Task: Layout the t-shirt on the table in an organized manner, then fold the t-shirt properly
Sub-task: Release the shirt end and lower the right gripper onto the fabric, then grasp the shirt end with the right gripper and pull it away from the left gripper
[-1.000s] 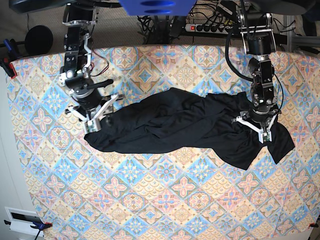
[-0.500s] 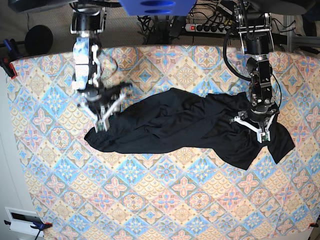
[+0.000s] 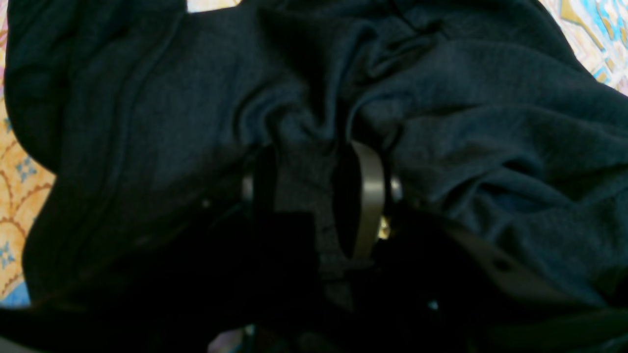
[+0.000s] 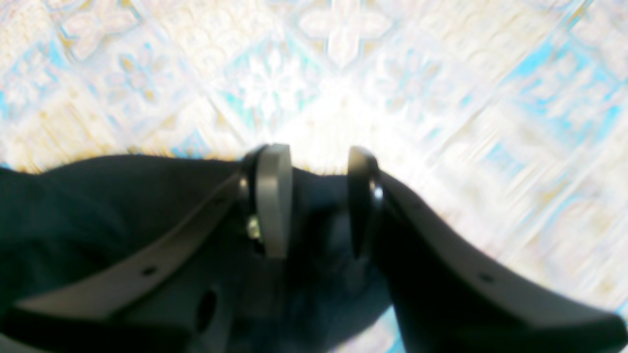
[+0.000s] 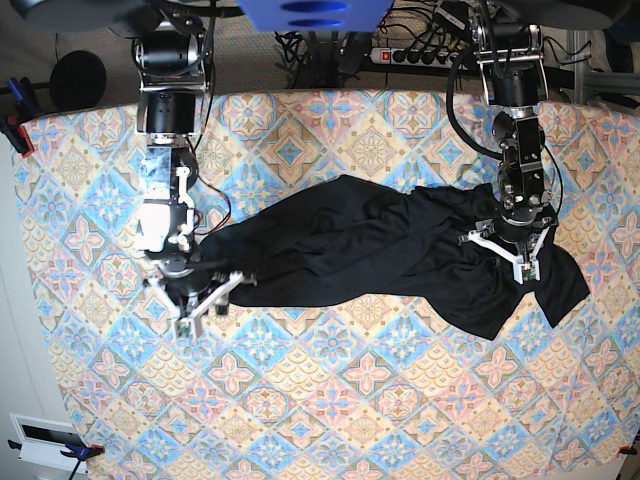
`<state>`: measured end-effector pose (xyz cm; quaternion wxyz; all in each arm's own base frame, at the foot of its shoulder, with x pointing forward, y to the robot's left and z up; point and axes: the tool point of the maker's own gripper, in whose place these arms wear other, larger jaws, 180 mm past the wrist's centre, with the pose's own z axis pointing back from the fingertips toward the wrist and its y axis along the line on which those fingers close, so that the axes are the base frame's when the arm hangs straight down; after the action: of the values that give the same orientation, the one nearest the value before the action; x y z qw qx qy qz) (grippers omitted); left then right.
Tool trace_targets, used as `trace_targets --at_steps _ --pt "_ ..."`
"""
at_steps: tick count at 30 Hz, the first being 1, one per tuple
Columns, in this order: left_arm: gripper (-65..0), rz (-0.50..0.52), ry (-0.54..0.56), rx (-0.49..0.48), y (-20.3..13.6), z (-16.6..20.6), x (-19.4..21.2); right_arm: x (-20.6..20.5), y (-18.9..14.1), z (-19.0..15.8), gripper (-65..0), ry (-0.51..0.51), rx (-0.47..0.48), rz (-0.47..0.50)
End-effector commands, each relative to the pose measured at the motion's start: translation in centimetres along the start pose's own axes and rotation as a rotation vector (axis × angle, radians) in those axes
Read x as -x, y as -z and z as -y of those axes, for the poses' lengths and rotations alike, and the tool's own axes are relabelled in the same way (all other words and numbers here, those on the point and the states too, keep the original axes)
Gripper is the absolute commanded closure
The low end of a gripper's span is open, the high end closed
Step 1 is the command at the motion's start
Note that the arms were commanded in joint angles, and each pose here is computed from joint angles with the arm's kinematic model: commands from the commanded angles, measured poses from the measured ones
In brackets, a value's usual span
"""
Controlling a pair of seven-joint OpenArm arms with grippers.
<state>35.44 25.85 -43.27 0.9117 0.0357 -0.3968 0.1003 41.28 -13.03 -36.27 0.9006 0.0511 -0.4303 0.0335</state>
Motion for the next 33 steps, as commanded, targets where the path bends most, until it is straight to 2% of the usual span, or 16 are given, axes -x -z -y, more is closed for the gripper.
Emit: trace_targets --at_steps 1,6,12,18,23,27,33 --pt "-22.9 -0.055 0.004 0.011 0.0 0.3 1.0 -0.4 0.2 0.1 -18.8 0.0 0.0 0.0" --pt "-22.9 -0.055 0.004 0.011 0.0 0.3 1.0 -0.5 1.4 0.2 -18.8 0.007 -0.002 -0.027" --pt "-22.9 -0.054 0.005 0.01 0.0 0.2 1.0 -0.8 2.2 -2.0 -18.8 -0.063 -0.041 -0.042" --pt "-22.9 -0.055 0.003 0.012 0.0 0.3 1.0 -0.4 2.2 0.4 -18.8 -0.218 0.096 -0.074" --pt "-22.9 -0.055 0.003 0.012 0.0 0.3 1.0 -1.1 1.8 2.1 -18.8 -0.324 0.192 -0.059" --pt "-22.9 -0.055 0.003 0.012 0.0 0.3 1.0 -0.9 1.9 2.4 -18.8 -0.333 0.204 -0.067" --pt "-22.9 -0.055 0.002 0.013 0.0 0.4 1.0 -0.8 1.5 4.3 -18.8 -0.279 0.239 -0.071"
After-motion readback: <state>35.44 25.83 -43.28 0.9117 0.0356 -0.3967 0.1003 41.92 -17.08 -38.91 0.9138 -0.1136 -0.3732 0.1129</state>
